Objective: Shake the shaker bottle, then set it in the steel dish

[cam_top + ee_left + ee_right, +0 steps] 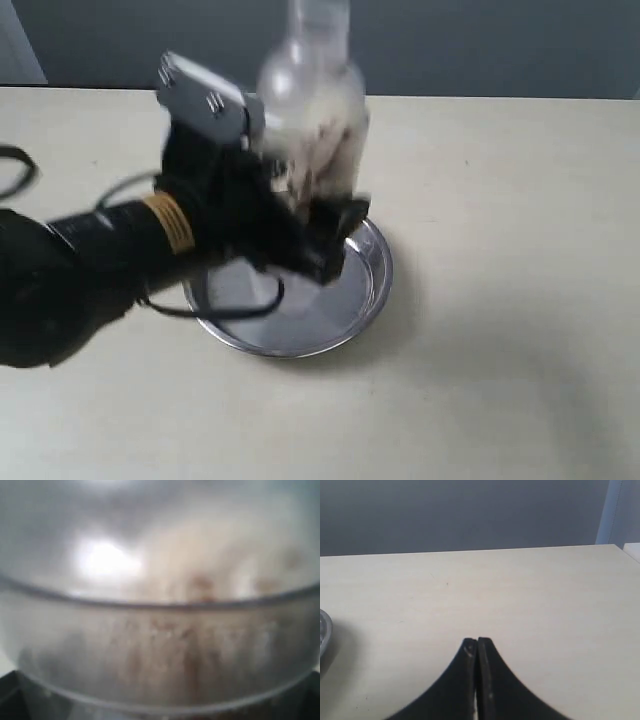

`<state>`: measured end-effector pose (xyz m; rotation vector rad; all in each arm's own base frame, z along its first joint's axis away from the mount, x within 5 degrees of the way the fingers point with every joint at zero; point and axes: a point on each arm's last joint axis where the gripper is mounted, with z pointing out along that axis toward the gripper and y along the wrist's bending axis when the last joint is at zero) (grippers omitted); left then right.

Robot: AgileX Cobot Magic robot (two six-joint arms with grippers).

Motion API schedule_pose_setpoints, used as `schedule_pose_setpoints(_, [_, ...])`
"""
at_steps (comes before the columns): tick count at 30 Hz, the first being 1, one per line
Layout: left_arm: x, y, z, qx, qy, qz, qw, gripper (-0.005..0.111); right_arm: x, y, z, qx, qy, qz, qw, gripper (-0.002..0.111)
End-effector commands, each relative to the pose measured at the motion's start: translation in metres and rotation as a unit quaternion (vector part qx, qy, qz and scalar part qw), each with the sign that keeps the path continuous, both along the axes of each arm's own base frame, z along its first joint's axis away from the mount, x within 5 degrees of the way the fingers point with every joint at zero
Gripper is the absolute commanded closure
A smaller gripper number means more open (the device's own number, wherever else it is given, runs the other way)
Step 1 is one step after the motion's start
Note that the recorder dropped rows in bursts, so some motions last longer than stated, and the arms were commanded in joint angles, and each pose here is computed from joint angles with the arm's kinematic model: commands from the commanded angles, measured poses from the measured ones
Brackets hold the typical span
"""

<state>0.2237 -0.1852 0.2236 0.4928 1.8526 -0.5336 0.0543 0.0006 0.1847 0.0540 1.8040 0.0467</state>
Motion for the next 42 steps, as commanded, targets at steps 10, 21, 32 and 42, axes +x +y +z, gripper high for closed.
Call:
schedule_pose_setpoints(10, [-0.005, 0.006, 0.016, 0.091, -0.012, -0.048, 0.995, 0.106, 0.0, 0.0, 0.001, -0.001, -0.007, 0.001, 1.0, 0.109])
schedule_pose_setpoints(21, [0.034, 0.042, -0.009, -0.118, 0.127, 0.174, 0.969, 0.106, 0.0, 0.0, 0.001, -0.001, -0.007, 0.001, 1.0, 0.109])
schedule_pose_setpoints(32, [0.018, 0.007, -0.004, 0.063, 0.059, -0.024, 0.996, 0.106, 0.0, 0.0, 0.001, -0.001, -0.007, 0.001, 1.0, 0.109])
schedule_pose_setpoints(42, [0.033, 0.009, -0.014, -0.01, 0.083, 0.023, 0.996, 0.106, 0.0, 0.0, 0.001, -0.001, -0.007, 0.001, 1.0, 0.109])
